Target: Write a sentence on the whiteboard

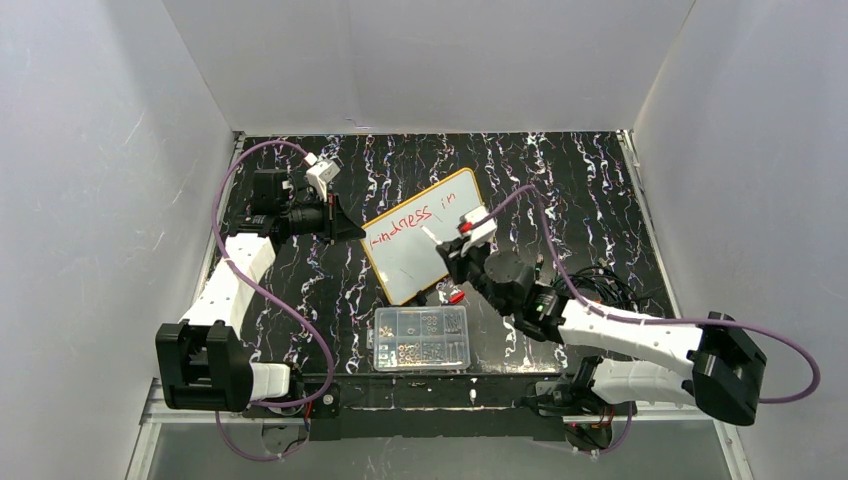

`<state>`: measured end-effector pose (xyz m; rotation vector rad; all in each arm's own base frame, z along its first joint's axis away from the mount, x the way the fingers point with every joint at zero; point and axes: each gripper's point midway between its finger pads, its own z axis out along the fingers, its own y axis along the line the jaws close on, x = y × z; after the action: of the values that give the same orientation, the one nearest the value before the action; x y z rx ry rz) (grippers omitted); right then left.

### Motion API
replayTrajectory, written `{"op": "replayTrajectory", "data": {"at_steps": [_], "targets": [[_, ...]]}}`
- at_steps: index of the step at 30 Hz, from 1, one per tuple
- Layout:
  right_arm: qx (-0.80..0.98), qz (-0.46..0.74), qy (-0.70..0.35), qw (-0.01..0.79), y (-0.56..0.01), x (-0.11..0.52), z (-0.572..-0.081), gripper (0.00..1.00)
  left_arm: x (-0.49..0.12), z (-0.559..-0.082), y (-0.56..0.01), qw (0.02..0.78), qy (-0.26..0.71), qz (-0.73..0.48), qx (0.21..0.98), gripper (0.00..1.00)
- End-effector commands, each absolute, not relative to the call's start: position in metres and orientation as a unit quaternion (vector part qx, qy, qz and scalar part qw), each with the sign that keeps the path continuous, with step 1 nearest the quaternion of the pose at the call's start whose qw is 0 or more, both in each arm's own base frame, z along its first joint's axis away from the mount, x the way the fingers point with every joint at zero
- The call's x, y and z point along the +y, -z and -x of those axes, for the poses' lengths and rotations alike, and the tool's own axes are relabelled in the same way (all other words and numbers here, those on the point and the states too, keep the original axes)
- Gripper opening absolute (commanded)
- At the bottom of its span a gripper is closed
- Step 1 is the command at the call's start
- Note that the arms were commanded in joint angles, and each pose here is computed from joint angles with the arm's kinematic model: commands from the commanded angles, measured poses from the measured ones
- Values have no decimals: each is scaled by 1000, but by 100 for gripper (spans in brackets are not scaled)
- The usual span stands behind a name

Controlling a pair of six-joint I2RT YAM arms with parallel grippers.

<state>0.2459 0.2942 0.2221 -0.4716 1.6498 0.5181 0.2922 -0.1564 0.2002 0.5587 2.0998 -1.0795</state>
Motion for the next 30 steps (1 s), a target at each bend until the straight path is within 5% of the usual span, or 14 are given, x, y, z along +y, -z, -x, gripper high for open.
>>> {"op": "replayTrajectory", "data": {"at_steps": [1, 30], "targets": [[698, 225, -267, 625, -232, 330, -219, 1, -160, -286, -215, 367, 426, -228, 795, 0], [701, 289, -238, 607, -192, 398, -206, 1, -161, -285, -215, 367, 428, -230, 794, 0]]}}
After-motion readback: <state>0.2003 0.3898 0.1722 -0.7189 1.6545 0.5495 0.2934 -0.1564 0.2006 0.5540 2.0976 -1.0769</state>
